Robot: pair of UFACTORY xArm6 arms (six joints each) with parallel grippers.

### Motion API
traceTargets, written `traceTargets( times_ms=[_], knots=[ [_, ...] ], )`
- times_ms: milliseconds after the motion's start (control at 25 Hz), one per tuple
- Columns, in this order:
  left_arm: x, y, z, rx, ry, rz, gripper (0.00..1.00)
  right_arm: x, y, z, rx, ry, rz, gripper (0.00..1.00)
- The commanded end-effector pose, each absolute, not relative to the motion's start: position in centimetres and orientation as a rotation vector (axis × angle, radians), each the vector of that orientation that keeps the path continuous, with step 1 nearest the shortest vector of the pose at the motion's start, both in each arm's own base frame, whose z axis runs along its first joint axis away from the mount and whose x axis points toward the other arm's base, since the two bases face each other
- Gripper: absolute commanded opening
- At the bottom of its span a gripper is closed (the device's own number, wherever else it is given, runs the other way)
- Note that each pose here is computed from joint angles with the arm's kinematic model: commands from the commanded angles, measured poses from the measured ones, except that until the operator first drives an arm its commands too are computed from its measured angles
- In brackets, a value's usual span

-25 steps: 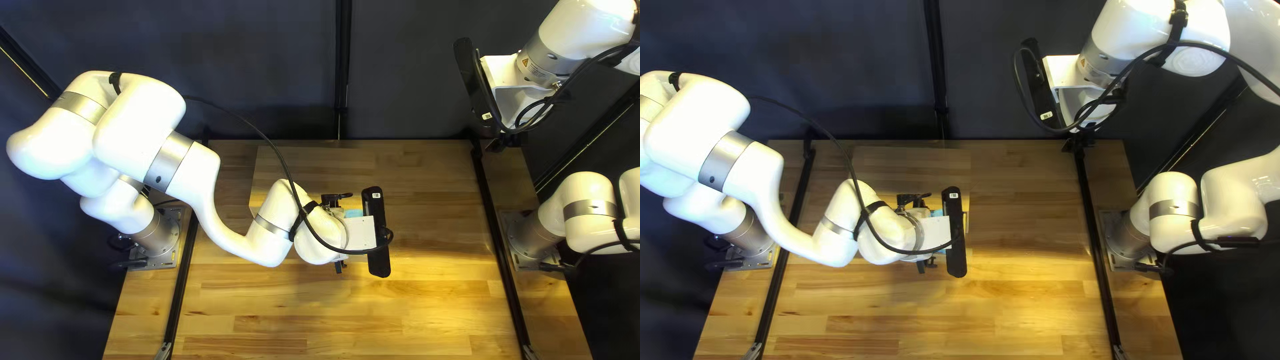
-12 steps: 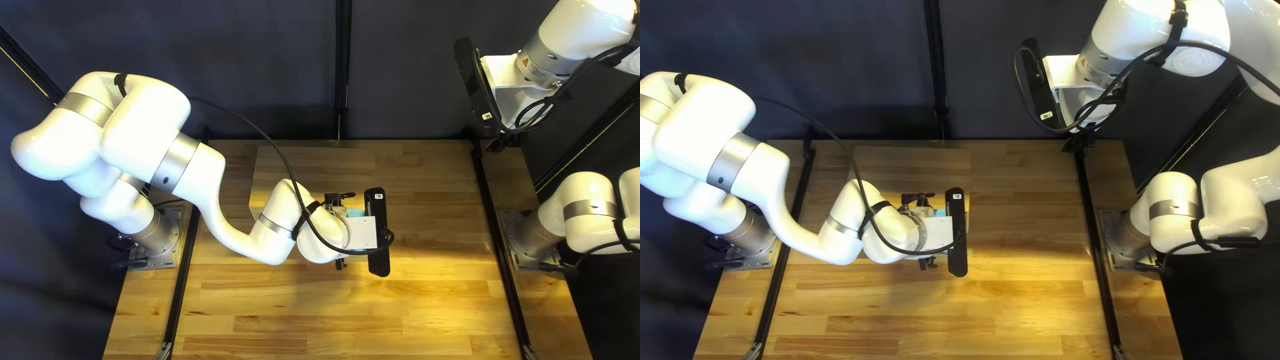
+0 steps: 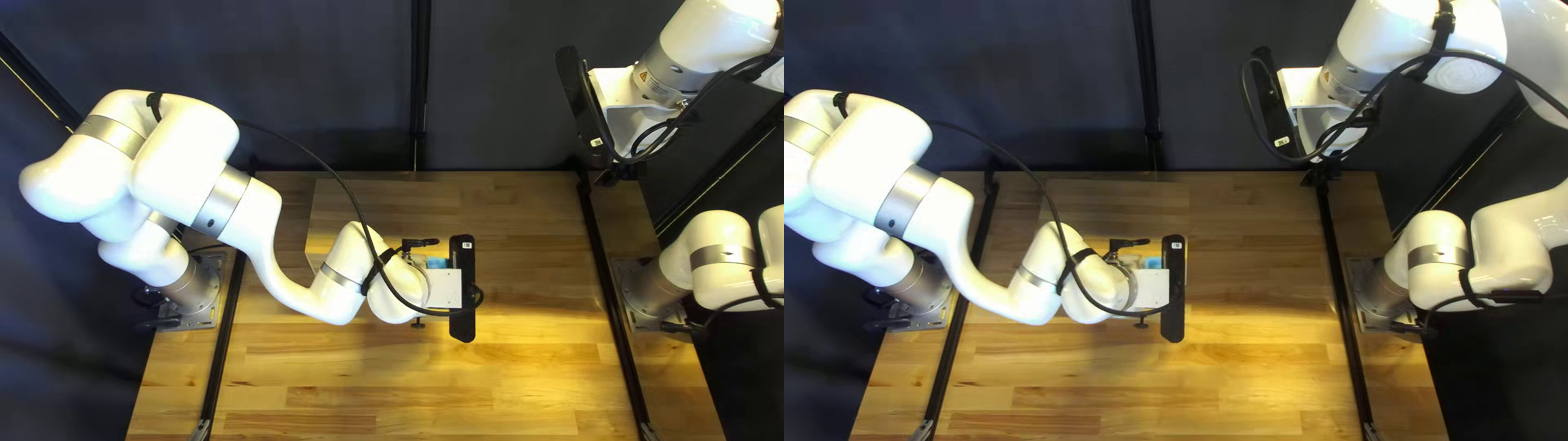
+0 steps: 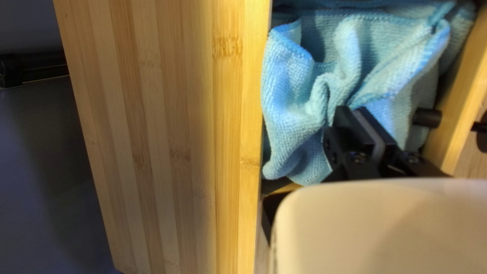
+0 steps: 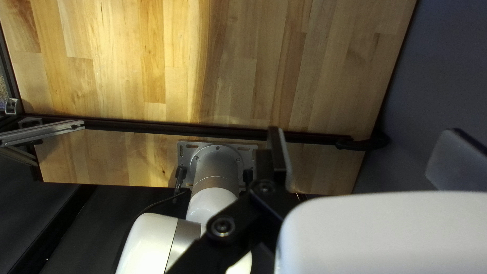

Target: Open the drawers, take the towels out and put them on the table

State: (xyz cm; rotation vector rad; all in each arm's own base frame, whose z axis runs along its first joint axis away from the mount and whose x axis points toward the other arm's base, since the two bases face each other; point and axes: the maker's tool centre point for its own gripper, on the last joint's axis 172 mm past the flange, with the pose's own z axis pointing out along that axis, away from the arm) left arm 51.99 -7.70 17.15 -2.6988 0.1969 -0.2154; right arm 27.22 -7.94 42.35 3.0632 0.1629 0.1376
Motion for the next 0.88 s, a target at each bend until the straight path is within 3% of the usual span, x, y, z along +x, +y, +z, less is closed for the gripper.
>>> traceTargets(
  times_ms=[40, 240, 280, 320, 880],
  knots=[
    [51.7, -7.9, 17.6, -2.695, 0.222, -0.209, 0.0, 27.2, -7.9, 42.3, 3.063, 0.163, 0.138, 1.0],
    [51.7, -8.5, 18.0, -2.687, 0.248, -0.208, 0.0, 27.2, -7.9, 42.3, 3.063, 0.163, 0.138, 1.0],
    [51.7, -8.5, 17.9, -2.688, 0.243, -0.21, 0.22, 27.2, -7.9, 42.3, 3.063, 0.163, 0.138, 1.0],
    [51.8, -8.6, 17.8, -2.692, 0.232, -0.218, 1.0, 27.2, -7.9, 42.3, 3.063, 0.163, 0.138, 1.0],
    [54.0, -8.4, 16.2, -2.695, 0.159, -0.337, 1.0, 27.2, -7.9, 42.3, 3.063, 0.163, 0.138, 1.0]
  ],
)
